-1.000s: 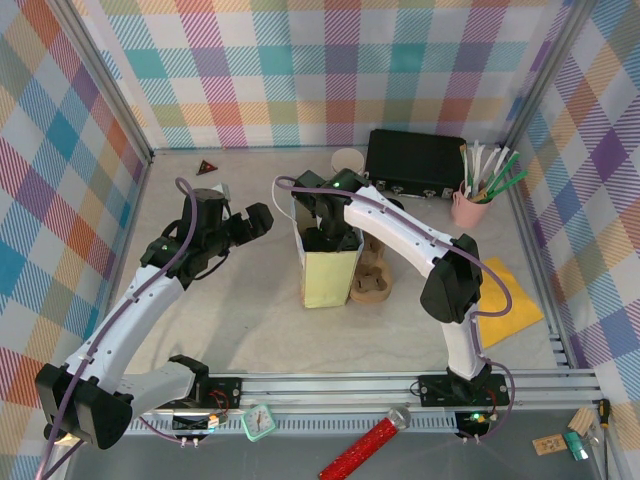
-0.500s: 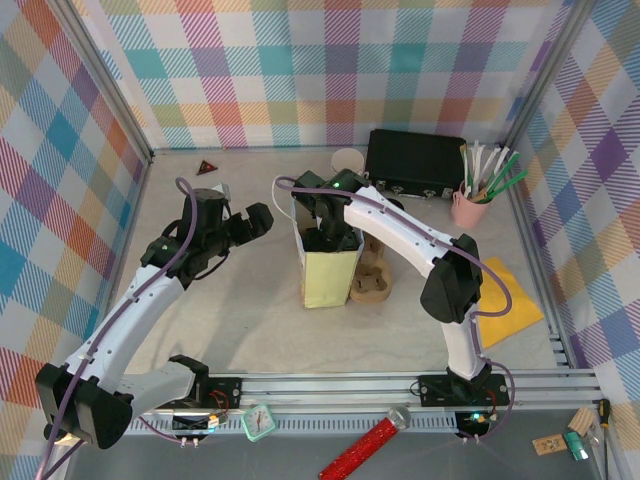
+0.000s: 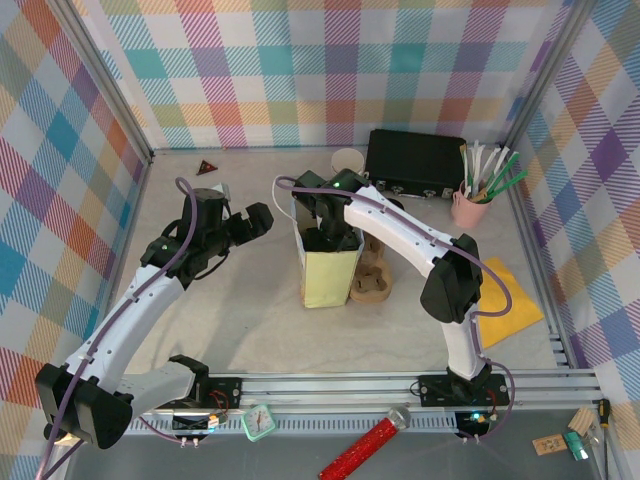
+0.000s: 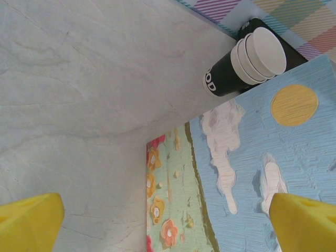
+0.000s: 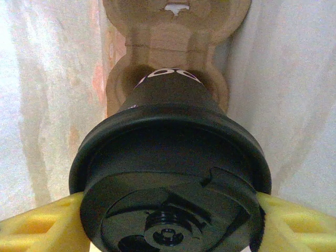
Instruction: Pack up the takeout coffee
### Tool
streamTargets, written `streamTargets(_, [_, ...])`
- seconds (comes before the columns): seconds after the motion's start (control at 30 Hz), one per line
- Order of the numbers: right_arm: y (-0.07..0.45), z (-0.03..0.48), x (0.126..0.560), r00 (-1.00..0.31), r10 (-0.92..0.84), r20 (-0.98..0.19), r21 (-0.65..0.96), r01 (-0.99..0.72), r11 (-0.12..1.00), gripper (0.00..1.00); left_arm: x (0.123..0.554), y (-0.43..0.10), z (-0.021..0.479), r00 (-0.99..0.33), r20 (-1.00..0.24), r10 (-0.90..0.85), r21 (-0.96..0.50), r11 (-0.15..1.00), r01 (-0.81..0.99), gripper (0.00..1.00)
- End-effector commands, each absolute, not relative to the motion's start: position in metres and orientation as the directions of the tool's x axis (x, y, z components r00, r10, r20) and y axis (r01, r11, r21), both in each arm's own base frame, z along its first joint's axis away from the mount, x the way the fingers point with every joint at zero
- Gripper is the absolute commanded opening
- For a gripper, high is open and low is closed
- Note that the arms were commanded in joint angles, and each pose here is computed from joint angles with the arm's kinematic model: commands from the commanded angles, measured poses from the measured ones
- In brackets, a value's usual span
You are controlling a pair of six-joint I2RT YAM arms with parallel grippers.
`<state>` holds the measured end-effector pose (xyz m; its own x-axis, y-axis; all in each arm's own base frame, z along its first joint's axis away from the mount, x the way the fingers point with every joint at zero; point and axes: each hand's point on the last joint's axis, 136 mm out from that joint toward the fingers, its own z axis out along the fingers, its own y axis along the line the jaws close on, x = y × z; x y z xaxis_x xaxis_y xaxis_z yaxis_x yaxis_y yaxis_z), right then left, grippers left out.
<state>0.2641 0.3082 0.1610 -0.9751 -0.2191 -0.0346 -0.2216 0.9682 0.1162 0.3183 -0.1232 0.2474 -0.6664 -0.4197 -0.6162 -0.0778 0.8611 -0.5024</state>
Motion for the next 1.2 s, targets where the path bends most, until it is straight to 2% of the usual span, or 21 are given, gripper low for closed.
streamTargets(0.0, [0.304, 0.125, 0.273, -0.976, -0.219, 0.012, 0.056, -0.218, 0.974, 0.67, 0.324, -0.125, 0.264, -0.644, -0.630, -0.435, -0.525, 0.849, -0.059, 1.00])
streamTargets(1.17, [0.302, 0.109, 0.270, -0.975, -0.218, 0.040, 0.049, -0.216, 0.975, 0.67, 0.325, -0.125, 0.264, -0.646, -0.629, -0.433, -0.525, 0.849, -0.059, 1.00])
